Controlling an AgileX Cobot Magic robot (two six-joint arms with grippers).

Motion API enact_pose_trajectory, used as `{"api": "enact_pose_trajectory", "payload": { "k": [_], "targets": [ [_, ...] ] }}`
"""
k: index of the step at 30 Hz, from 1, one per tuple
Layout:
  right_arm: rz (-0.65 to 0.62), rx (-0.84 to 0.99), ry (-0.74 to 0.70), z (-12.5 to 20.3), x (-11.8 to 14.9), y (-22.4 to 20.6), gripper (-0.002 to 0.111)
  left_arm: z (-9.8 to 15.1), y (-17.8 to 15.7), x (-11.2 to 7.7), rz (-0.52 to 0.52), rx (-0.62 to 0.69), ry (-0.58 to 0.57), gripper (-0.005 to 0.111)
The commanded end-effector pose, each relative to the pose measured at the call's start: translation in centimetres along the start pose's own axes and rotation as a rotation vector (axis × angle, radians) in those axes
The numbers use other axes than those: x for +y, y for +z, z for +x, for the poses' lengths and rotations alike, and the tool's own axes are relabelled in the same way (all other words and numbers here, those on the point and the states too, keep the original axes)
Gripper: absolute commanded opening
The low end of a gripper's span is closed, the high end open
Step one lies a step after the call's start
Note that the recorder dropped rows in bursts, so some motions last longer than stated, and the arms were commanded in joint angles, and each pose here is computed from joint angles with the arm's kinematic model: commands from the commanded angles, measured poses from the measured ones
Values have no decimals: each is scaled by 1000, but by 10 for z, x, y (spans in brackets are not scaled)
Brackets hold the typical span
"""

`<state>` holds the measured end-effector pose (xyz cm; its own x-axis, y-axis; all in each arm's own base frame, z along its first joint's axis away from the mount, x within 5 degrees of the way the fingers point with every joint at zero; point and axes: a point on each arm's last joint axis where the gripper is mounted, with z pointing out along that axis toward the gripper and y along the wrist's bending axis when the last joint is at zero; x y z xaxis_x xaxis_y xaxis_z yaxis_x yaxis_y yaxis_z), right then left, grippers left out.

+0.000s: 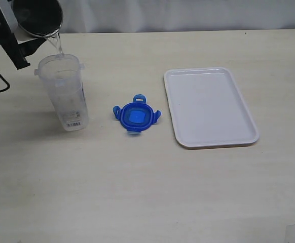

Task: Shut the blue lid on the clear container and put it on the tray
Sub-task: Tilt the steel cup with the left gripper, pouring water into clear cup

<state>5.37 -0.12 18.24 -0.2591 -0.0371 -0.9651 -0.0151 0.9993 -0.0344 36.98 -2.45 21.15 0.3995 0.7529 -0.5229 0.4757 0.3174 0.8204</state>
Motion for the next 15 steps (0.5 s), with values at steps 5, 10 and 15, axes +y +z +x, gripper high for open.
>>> {"api": "enact_pose_trajectory", "payload": {
  "k": [5,10,15],
  "targets": [
    [-2,-6,-4,0,0,0,4,-8,-2,12,-62,-47,96,0],
    [-2,-6,-4,0,0,0,4,-8,-2,12,-63,-47,120,0],
    [-2,-6,-4,0,0,0,4,-8,-2,12,-64,-46,146,0]
  ]
}}
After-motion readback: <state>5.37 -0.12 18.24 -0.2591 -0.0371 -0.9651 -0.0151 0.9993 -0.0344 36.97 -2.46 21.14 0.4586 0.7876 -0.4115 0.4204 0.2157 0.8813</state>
